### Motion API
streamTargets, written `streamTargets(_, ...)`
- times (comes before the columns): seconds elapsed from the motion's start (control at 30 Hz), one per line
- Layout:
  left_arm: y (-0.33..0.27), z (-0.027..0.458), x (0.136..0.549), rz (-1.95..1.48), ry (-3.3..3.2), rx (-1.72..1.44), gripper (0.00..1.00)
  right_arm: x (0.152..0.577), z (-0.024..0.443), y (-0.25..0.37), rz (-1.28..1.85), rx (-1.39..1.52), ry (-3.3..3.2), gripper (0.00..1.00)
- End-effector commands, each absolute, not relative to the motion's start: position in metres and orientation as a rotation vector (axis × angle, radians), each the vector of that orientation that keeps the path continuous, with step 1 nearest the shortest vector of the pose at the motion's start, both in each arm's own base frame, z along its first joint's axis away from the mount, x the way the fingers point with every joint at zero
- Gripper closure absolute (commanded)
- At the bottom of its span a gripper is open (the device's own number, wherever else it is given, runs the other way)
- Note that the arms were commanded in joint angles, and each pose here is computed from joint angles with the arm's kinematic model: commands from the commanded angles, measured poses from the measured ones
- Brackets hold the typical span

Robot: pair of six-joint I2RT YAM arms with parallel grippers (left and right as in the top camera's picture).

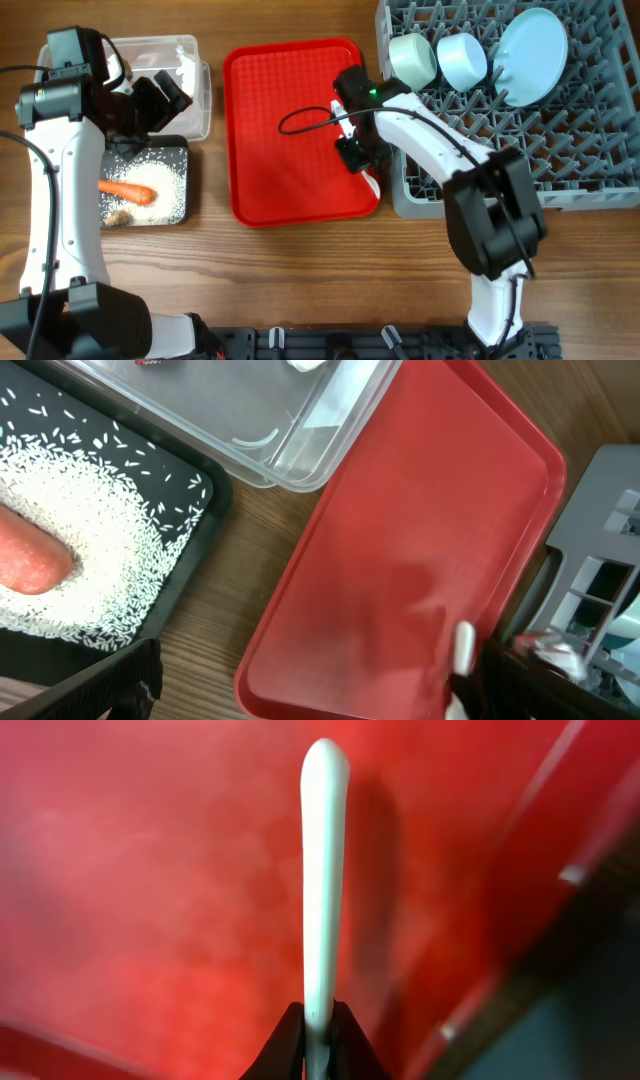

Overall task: Sort waste into correct bins and load items into the dishwasher rack
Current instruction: 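Carry the spoon right and drop it into the dish rack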

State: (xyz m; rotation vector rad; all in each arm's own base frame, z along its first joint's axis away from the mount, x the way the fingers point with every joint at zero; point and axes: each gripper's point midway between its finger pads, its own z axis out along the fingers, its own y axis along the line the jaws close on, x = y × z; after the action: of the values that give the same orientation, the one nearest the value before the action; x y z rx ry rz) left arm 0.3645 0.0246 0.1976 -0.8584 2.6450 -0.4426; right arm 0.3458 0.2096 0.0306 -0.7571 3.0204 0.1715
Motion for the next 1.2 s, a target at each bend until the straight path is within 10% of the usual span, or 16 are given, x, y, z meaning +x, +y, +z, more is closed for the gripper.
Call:
streamTargets(0.0,0.021,0.208,0.366,-0.462,2.626,-0.808,0.00,0.373,0.143,0.227,0.291,-0.689,2.749,0.96)
streamTargets(0.3,0.021,0.208,0.366,-0.461,2.626,-0.808,0.00,0.373,0.287,0.156,0.157,-0.312,2.469,0.96)
streamTargets(0.83,0.021,0.208,0.367,-0.462,2.626,-0.808,0.00,0.385,0.151,0.098,0.084,-0.061,2.824,0.96)
streamTargets(1.03,0.021,0.208,0.367,-0.461,2.626,-0.809,0.00,0.385,0.137,0.110,0.168,-0.114,2.861,0.56)
streamTargets(1.17,0.021,0.208,0.367,-0.461,2.626,-0.809,0.00,0.385,0.137,0.110,0.168,-0.114,2.861,0.55)
